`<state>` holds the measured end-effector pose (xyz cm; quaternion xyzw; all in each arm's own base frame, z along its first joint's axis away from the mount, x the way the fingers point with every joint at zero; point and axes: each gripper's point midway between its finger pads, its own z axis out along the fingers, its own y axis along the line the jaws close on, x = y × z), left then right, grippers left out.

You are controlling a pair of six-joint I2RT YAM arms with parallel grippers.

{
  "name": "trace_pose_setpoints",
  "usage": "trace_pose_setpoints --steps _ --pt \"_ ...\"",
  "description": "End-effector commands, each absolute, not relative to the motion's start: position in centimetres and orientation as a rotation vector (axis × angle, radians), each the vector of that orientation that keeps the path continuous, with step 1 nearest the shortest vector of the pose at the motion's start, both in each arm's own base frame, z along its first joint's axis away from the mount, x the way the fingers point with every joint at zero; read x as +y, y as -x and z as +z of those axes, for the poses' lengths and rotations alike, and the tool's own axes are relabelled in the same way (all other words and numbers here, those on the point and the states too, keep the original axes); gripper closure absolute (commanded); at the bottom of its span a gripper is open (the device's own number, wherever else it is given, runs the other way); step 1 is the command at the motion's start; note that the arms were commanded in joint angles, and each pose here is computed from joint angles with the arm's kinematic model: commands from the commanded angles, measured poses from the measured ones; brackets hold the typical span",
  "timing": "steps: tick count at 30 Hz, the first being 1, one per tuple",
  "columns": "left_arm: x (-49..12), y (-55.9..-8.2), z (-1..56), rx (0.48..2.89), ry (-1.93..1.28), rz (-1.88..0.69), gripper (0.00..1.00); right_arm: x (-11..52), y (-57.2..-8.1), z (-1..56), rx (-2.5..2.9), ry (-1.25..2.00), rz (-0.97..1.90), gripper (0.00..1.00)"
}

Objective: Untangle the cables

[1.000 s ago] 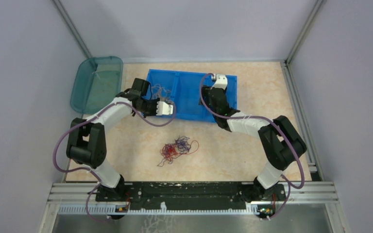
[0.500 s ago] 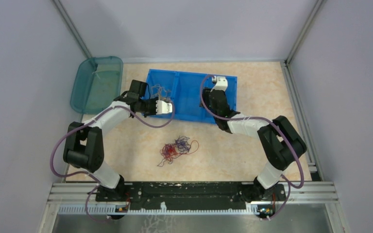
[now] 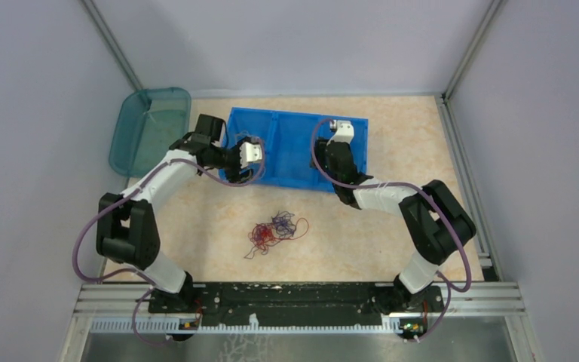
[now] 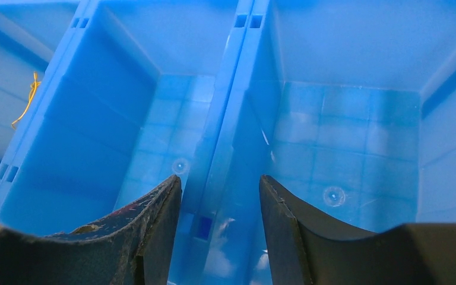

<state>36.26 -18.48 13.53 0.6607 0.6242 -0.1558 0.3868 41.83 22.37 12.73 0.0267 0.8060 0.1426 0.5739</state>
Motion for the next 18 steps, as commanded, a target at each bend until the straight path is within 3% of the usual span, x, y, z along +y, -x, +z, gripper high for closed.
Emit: trace_pose_setpoints --steps 1,9,18 --pt "-20.9 -31.9 11.5 1.669 -1.638 -0.646 0.28 22.2 -42.3 13.6 1.854 -0.082 0.348 0.48" --pt "-21.1 -35.3 8.2 1.849 -1.534 -0.511 0.39 21.8 -42.0 13.7 1.849 -0.091 0.341 0.49" --pt "-21.6 -36.0 9.1 1.84 -1.487 -0.549 0.6 21.7 -41.8 13.8 1.842 -0.092 0.343 0.49"
